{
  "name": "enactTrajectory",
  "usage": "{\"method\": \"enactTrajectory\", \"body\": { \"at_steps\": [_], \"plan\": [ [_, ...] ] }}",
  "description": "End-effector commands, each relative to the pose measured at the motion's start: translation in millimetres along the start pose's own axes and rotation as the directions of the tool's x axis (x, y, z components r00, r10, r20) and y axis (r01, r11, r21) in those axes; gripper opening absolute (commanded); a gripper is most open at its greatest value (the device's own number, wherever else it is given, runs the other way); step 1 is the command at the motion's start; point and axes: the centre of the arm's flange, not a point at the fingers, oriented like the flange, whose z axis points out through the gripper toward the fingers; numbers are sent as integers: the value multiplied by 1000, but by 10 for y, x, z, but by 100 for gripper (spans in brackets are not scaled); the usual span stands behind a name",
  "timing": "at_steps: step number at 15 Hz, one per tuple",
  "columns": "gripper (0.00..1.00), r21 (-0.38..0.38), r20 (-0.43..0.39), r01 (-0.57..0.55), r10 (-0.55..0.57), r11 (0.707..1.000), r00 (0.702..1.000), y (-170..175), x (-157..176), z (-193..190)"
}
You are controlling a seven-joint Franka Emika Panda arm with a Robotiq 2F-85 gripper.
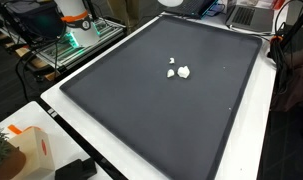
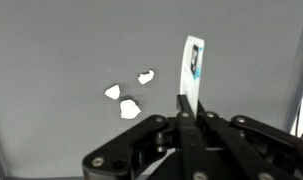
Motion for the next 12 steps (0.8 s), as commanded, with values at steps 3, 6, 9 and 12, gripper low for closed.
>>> {"method": "enactTrajectory", "body": {
  "at_steps": [3,6,9,12],
  "plan": [
    [1,-6,11,-14,14,1000,1000,211,124,76],
    [1,32,59,57,-59,998,997,472,362,133],
    [1,67,57,124,-128,990,990,733,588,267],
    [4,41,47,90,-92,995,995,764,503,304]
  ]
}}
